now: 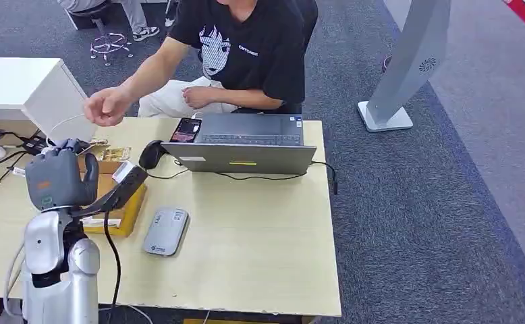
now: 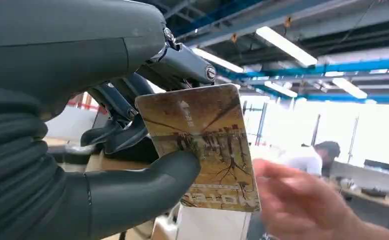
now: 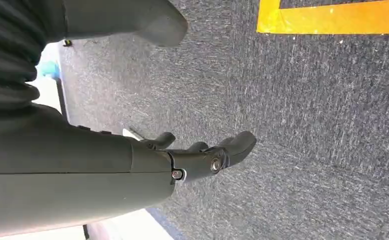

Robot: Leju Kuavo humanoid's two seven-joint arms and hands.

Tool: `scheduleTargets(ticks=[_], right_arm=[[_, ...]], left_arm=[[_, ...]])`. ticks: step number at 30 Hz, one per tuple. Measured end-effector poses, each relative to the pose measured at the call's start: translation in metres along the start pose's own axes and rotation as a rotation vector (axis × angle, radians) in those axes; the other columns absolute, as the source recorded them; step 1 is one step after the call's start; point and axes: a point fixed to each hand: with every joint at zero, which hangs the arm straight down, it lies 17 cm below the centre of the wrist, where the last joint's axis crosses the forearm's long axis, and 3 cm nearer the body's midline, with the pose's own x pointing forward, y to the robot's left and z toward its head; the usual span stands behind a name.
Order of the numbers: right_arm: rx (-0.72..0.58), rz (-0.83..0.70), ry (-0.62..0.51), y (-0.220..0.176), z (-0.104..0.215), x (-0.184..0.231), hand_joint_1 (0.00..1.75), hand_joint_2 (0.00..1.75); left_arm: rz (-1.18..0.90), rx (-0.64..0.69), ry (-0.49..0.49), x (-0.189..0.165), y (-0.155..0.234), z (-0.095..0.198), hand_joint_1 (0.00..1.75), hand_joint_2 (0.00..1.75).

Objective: Pass the card to the sensor for recognition and then transmit it.

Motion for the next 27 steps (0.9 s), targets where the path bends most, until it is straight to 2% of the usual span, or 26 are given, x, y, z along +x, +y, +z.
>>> scheduleTargets(ticks=[8,13,20,25,26,27], right_arm=[[0.002,0.003,0.0,0.001,0.0,0.0,0.0,1.75],[-0.001,0.014,-0.007,0.0,0.0,0.001,0.0,1.75],[-0.011,0.009,-0.008,-0.002,0.0,0.002,0.0,1.75],[-0.011,0.005,-0.007,-0.003,-0.001,0.002,0.0,1.75],[-0.011,0.006,-0.007,-0.003,-0.001,0.002,0.0,1.75],[-0.011,0.01,-0.007,-0.003,-0.001,0.002,0.0,1.75]], left_arm=[[-0.025,0.041,-0.016,0.002,0.014,-0.007,1.75,1.75],[-0.111,0.07,0.076,-0.022,0.037,-0.031,1.75,1.75],[-0.153,0.104,-0.006,-0.008,0.05,-0.045,1.75,1.75],[-0.151,0.104,-0.014,-0.005,0.05,-0.044,1.75,1.75],[-0.151,0.103,-0.016,-0.004,0.049,-0.044,0.0,1.75],[-0.15,0.104,-0.018,-0.003,0.049,-0.043,0.0,1.75]])
